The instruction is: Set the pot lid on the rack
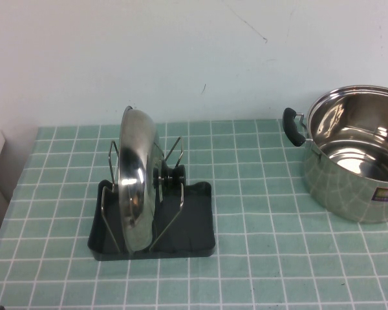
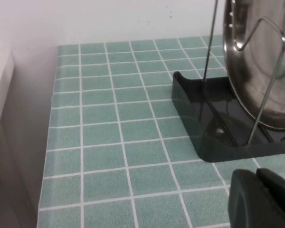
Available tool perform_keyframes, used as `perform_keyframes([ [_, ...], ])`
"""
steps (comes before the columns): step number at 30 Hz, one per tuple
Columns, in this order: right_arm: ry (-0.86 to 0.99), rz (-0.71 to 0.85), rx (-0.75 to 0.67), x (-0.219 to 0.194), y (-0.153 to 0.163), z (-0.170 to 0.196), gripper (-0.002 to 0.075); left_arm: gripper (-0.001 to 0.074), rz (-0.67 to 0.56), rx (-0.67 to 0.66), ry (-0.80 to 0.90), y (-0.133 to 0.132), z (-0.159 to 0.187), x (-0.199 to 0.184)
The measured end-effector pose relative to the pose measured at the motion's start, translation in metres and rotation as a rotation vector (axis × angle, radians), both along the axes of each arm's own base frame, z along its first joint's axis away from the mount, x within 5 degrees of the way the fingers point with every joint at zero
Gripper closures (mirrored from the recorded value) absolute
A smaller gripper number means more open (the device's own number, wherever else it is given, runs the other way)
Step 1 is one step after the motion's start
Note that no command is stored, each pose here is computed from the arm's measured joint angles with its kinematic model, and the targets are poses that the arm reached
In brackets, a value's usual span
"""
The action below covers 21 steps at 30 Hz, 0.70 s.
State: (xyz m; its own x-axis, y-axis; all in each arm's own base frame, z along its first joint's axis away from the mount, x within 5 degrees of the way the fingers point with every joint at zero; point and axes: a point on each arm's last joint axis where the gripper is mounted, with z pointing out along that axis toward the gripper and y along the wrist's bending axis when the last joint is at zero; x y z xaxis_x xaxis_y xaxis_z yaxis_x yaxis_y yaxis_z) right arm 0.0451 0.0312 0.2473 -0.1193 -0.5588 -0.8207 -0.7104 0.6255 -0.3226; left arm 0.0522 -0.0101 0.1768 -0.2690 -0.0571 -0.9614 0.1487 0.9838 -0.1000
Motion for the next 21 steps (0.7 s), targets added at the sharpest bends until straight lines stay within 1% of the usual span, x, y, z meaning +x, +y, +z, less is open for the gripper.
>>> perform_keyframes([
  [9, 0.0, 0.0, 0.0, 0.0, 0.0, 0.0, 0.0727, 0.0736, 0.003, -0.007, 0.001, 0.0, 0.0, 0.0],
  [16, 0.0, 0.0, 0.0, 0.0, 0.0, 0.0, 0.0727, 0.0737, 0.036, -0.076, 0.016, 0.0012, -0.0002, 0.0001],
  [21, 0.0, 0.0, 0.0, 0.0, 0.0, 0.0, 0.0727, 0.0737, 0.033, -0.06, 0.013, 0.0014, -0.0003, 0.0002],
])
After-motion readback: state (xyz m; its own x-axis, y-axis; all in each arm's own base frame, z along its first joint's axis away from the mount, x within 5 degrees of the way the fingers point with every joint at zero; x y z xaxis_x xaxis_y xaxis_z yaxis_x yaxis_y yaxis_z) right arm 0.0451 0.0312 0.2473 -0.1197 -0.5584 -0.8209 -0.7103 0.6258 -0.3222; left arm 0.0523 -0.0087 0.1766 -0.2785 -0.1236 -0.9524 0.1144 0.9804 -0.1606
